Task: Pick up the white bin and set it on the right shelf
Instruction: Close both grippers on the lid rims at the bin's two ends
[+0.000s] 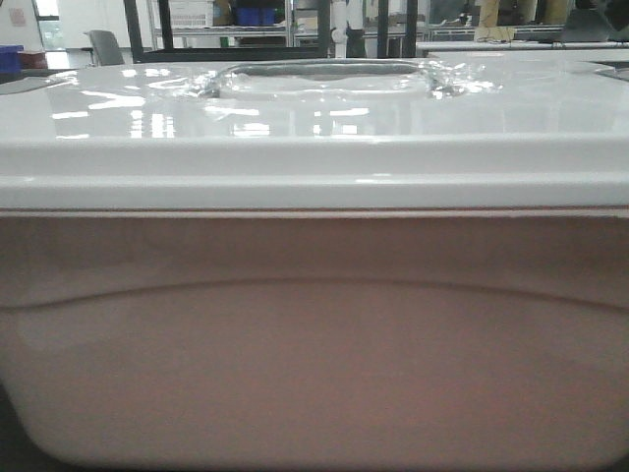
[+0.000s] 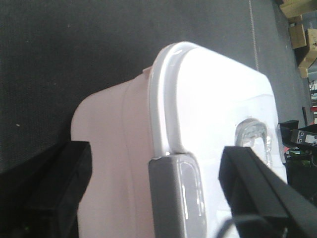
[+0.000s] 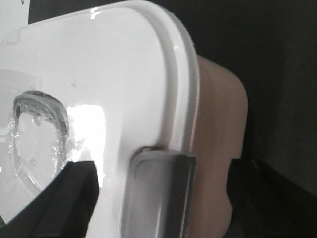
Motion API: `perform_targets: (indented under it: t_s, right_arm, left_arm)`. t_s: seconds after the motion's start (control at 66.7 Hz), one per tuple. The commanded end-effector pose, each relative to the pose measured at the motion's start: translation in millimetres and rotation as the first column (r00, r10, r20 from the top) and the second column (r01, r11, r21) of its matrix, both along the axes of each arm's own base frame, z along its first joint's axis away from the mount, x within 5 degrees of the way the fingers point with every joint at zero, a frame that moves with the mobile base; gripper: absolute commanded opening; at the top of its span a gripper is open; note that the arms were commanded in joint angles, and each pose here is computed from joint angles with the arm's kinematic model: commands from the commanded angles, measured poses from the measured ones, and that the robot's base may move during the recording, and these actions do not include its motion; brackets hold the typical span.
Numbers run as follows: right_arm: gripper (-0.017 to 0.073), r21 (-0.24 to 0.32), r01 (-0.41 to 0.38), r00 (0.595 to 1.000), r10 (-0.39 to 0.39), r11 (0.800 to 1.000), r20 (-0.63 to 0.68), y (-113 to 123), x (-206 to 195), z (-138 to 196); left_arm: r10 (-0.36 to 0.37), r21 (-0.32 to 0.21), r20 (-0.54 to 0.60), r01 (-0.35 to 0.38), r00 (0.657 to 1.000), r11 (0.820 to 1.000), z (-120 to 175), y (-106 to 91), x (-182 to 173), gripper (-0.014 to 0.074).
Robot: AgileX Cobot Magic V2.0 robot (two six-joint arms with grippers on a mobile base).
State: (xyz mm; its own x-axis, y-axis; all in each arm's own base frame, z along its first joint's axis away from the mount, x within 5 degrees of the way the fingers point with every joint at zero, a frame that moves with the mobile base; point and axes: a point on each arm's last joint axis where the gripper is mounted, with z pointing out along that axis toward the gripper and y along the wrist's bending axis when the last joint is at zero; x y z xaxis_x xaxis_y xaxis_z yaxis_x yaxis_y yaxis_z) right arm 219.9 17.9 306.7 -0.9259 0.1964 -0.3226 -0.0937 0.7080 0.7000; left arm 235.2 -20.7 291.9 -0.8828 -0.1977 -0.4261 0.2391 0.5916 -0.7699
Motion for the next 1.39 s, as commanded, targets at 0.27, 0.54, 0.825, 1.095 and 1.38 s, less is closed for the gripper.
perform_targets:
  t_s: [0.27,0.54,0.825,1.095,1.38]
  right_arm:
    - [0.063,0.166,-0.094,0.995,0.086,0.982,0.056,13.3,-8.4,9.2]
    - [0.063,0.197,-0.108,0.994,0.104,0.975,0.027,22.7,-12.2,-2.7]
    - [0.063,0.224,-0.132,0.991,0.13,0.966,0.024,26.2,-14.2,-0.8]
    - [0.063,0.233,-0.143,0.99,0.141,0.962,0.027,29.6,-14.5,0.0]
    - [0.063,0.225,-0.183,0.983,0.177,0.957,0.047,46.0,-14.6,0.1]
  left_arm:
    - [-0.146,-0.069,0.02,0.147,0.989,0.987,5.6,-32.2,1.5,0.0437]
    - [-0.199,-0.083,-0.018,0.196,0.98,0.977,-3.0,-42.2,4.7,0.0435]
    - [-0.204,-0.086,-0.019,0.202,0.979,0.976,-2.8,-42.4,4.1,0.043]
    - [-0.241,-0.103,-0.024,0.237,0.97,0.966,-1.7,-43.7,0.8,0.043]
    - [-0.255,-0.106,-0.021,0.251,0.967,0.962,-1.3,-44.1,-0.3,0.043]
